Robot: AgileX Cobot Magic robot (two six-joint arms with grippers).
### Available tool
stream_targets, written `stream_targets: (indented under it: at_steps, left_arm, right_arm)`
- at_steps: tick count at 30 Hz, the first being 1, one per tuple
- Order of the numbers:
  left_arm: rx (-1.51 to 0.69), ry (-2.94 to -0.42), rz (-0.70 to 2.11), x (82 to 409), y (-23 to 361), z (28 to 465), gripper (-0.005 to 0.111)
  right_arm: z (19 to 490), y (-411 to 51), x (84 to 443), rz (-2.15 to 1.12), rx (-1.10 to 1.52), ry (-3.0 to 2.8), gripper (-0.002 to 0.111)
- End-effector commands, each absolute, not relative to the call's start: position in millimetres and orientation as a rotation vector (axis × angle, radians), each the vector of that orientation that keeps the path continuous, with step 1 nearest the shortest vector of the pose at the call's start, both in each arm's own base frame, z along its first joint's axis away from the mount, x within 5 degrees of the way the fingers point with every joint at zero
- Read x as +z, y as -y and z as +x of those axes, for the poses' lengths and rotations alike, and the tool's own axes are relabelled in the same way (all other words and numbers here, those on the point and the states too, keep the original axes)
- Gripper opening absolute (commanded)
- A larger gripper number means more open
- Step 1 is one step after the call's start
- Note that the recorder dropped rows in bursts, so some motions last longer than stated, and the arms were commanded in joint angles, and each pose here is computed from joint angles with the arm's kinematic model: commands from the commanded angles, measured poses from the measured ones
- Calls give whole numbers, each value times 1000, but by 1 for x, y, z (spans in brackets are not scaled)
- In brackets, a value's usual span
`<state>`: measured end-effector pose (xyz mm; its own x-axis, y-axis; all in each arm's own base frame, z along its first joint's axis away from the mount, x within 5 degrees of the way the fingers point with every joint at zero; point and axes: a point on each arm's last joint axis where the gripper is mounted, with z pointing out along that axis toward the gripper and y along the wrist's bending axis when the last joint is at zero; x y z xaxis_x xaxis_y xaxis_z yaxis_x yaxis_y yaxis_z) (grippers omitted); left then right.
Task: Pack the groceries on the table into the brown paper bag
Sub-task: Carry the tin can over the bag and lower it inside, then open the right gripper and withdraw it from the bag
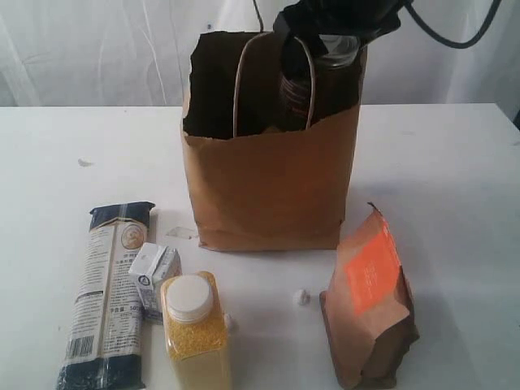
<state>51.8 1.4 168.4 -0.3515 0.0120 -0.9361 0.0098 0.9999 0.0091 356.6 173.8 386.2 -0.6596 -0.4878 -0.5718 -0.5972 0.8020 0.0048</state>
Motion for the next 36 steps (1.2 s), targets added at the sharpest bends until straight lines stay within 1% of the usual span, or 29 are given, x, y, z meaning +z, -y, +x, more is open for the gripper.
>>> stream_targets:
  at_steps: [1, 2, 3, 7, 9, 22, 31, 36]
  left_arm:
    - [9, -1932, 21, 166, -2, 52, 0]
    - [9, -1932, 21, 166, -2, 52, 0]
    - [9, -1932, 21, 166, -2, 52, 0]
    - [9, -1932, 21, 166, -2, 52, 0]
    - [9, -1932, 21, 166, -2, 52, 0]
    - [11, -1932, 22, 166, -2, 52, 0]
    - [11, -1932, 22, 166, -2, 52, 0]
    - [11, -1932, 22, 166, -2, 52, 0]
  right_arm:
    - [355, -171, 397, -808, 259, -2373, 35]
    - [355, -171, 397, -821, 255, -2366, 37]
    - [355, -171, 397, -829, 252, -2366, 42]
    - [354, -171, 397, -859, 253, -2356, 73]
    - [353, -173, 398, -882, 276, -2342, 82]
    - [336, -166, 419, -900, 276, -2299, 82]
    - [328, -163, 424, -911, 277, -2301, 82]
    - [321, -168, 424, -971, 272, -2284, 82]
